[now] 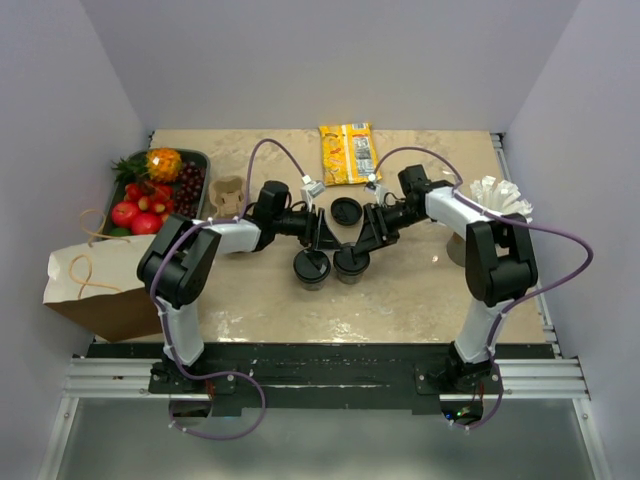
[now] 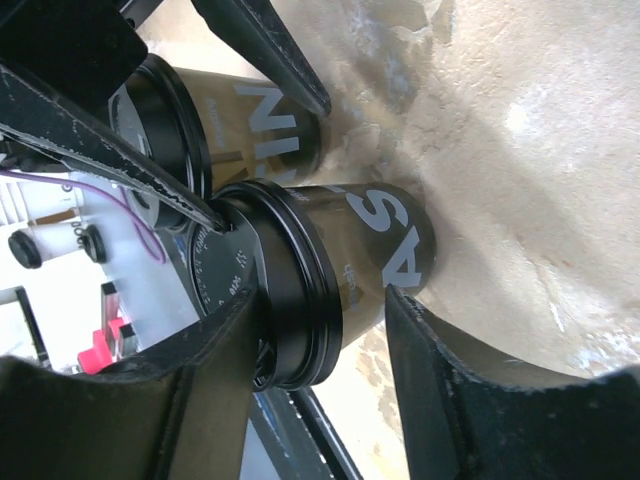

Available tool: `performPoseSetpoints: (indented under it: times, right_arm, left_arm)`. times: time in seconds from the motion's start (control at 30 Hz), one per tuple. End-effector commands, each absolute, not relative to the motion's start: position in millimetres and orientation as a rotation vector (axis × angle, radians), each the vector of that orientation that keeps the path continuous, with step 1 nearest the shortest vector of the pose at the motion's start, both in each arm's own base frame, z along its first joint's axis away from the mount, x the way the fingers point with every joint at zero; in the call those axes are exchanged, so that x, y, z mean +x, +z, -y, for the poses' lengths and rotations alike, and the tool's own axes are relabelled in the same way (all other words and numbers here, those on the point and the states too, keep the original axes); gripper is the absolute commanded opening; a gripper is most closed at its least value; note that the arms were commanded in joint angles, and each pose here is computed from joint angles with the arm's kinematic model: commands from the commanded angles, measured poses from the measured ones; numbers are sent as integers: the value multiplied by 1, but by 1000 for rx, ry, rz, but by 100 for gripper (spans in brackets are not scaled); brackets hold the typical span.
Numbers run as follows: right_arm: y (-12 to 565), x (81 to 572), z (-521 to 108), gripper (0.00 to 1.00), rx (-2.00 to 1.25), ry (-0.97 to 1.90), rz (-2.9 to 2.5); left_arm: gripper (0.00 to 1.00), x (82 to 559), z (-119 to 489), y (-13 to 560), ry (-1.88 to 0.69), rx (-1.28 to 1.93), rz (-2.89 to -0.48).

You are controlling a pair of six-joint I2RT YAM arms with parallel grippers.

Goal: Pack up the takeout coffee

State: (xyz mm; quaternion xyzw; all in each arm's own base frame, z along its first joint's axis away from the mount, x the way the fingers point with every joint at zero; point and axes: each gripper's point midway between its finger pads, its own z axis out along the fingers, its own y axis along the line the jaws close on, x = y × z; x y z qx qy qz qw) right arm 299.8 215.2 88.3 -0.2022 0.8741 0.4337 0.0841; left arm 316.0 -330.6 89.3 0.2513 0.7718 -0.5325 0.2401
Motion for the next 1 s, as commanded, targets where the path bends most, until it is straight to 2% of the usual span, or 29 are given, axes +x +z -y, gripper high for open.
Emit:
performPoseSetpoints:
  times: [0.0, 0.1, 0.2, 0.23, 0.7, 0.97]
  right_arm:
    - [82, 303, -211, 56, -670, 1196, -2581]
    - [90, 303, -215, 60, -679, 1239, -2554]
    - [99, 300, -215, 80, -713, 1252, -2533]
    - [102, 300, -215, 99, -734, 1239, -2517]
    - [105, 285, -220, 99, -824, 1263, -2480]
    - [90, 283, -225, 99, -930, 1077, -2529]
  left_arm:
    - [65, 311, 322, 52, -1336, 715, -2183]
    - [65, 317, 320, 45, -1292, 718, -2209]
    - [64, 319, 320, 44, -1277, 717, -2209]
    - [64, 319, 321, 46, -1279, 718, -2201]
    - [64, 321, 321, 58, -1273, 717, -2165]
    - [64, 321, 321, 59, -1271, 711, -2167]
